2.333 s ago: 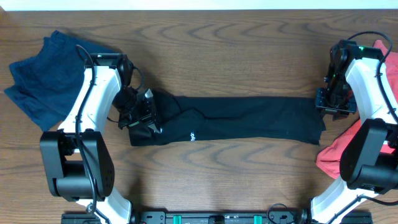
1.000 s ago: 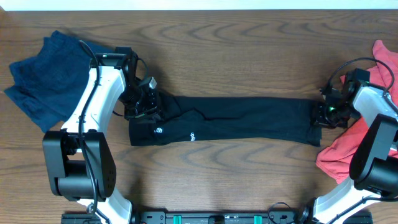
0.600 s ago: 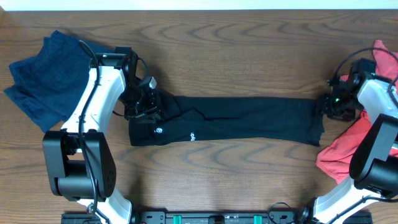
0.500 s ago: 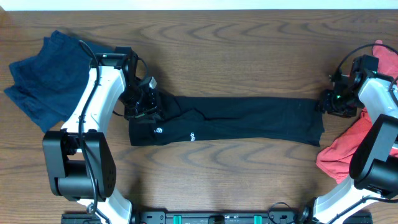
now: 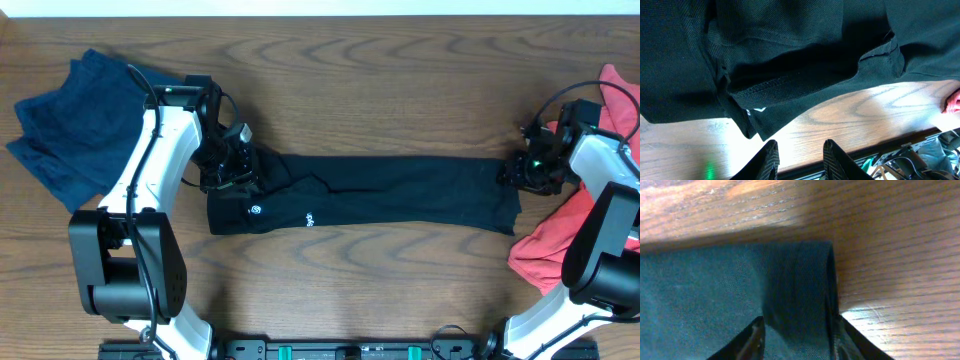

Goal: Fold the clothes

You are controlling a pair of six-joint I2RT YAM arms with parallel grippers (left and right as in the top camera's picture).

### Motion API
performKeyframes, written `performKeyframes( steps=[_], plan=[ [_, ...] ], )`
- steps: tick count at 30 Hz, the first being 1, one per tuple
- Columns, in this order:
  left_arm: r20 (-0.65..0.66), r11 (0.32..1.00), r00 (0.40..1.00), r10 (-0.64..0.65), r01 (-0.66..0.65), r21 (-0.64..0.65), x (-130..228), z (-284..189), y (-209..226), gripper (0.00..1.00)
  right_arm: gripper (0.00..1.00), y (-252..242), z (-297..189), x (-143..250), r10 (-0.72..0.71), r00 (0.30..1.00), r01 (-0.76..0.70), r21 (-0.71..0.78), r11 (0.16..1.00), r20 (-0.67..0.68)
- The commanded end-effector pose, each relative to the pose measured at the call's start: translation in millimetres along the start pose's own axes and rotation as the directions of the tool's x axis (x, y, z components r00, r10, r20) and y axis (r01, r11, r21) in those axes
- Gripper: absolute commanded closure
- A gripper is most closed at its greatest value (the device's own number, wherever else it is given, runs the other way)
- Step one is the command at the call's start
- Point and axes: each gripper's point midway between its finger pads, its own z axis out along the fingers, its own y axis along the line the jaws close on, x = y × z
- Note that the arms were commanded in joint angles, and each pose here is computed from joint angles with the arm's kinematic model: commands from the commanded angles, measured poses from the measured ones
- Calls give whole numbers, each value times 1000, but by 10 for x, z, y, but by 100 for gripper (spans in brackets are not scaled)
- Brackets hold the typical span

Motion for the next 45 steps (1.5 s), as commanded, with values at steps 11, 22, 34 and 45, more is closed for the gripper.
performKeyframes(
  steps=[11,22,34,45],
  plan=[
    [3,1000,1000,-1,1,-2,-15,-9,-2,68,76,31,9,-76,-5,1000,5,-11,1000,22],
    [3,1000,1000,-1,1,-2,-15,-9,-2,68,99,44,-55,-80,0,1000,0,-11,1000,19],
    [6,1000,1000,1,-1,-1,-23,-9,-3,68,99,240,-527,-780,-28,969,48,-75,996,246],
    [13,1000,1000,4,-4,0,-40,-9,-6,68,99,558,-605,-847,-1,960,76,-259,963,280]
  ],
)
